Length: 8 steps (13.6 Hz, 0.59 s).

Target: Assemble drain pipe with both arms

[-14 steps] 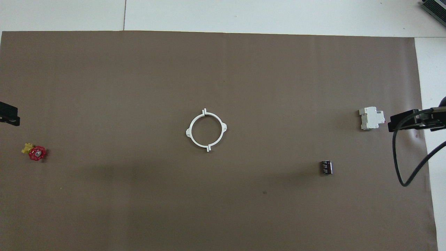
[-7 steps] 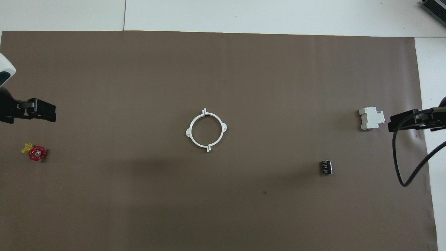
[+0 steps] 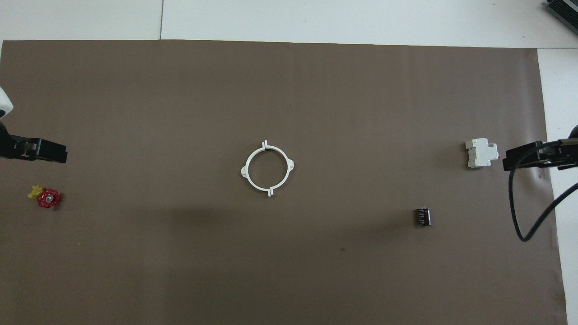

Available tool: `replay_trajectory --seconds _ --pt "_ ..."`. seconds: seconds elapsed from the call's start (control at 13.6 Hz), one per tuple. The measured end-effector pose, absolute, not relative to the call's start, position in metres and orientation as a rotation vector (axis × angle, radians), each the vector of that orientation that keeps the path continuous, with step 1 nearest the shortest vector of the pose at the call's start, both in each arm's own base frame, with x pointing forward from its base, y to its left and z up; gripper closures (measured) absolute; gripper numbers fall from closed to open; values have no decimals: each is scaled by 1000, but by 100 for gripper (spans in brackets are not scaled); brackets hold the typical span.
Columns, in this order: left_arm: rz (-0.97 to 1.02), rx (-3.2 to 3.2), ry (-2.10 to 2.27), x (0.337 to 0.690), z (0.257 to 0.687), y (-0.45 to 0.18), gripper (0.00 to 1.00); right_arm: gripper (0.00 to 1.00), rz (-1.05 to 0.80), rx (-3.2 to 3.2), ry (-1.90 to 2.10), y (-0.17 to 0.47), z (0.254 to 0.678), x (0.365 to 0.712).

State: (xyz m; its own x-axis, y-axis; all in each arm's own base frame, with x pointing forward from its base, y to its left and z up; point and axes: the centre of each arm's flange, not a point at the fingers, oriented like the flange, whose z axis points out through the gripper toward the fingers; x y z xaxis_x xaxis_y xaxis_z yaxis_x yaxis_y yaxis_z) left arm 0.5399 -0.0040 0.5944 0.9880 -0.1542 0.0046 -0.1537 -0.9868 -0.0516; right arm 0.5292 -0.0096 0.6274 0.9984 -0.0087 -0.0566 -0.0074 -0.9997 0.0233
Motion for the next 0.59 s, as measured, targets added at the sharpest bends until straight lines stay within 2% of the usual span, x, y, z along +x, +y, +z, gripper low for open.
replay_trajectory --seconds 0.59 --pt "-22 -3097 97 539 595 -24 0 0 -88 3117 -13 -10 627 529"
